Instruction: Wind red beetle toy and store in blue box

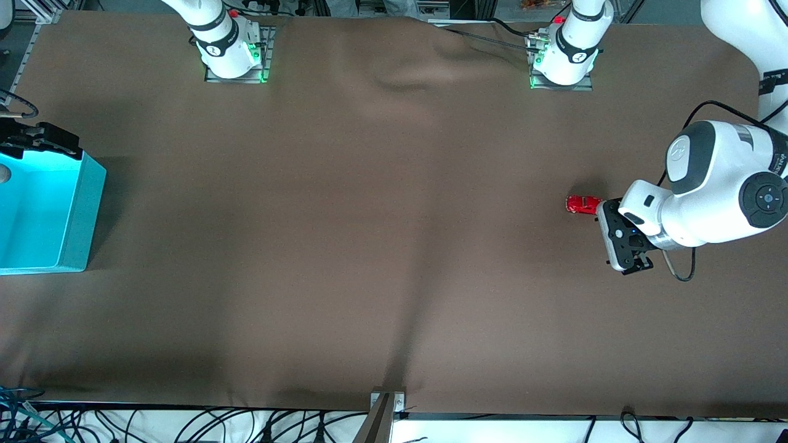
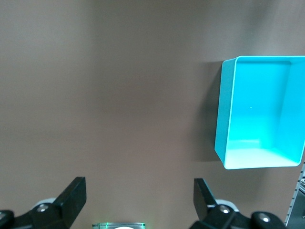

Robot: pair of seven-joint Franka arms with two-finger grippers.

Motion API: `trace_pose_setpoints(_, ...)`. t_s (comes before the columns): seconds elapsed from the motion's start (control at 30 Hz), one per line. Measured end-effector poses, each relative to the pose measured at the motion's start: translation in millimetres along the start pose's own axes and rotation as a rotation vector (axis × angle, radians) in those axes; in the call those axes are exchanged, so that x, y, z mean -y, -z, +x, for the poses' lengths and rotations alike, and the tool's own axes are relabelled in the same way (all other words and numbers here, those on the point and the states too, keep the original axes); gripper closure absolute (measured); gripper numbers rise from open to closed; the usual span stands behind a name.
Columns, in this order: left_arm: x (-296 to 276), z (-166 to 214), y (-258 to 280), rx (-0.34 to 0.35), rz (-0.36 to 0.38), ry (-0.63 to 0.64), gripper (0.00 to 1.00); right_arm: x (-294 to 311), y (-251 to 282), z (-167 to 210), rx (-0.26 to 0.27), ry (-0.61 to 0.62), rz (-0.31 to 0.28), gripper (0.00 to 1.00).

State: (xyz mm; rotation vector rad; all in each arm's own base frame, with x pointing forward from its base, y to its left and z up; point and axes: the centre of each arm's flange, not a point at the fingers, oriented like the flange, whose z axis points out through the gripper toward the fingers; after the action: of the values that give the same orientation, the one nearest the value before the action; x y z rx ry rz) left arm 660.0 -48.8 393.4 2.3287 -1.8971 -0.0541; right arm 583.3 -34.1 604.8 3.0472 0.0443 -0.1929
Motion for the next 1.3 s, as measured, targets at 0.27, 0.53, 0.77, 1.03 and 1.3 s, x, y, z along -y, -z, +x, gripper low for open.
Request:
trace_pose_setpoints(0.27,-5.0,-18.7,-40.9,0.020,-0.053,0.015,0.00,0.0,0.9,-0.5,-0.002,0.000,0.000,0.00)
trace_pose_setpoints(0.53,-17.7,-42.3,-89.7,0.043,-0.078,0.009,0.00,0.2,1.2,-0.6,-0.002,0.001,0.000,0.00)
trace_pose_setpoints(0.77,-37.7,-51.3,-111.5,0.079,-0.088,-0.016,0.00,0.5,1.6,-0.8,-0.003,0.001,0.000,0.00)
trace_pose_setpoints(1.03,-63.6,-61.7,-131.2,0.108,-0.084,-0.082,0.00,0.5,2.1,-0.7,-0.006,0.001,0.000,0.00)
trace_pose_setpoints(1.3,-82.6,-70.2,-136.3,0.081,-0.073,-0.198,0.00,-0.1,2.2,-0.7,-0.007,0.000,0.000,0.00)
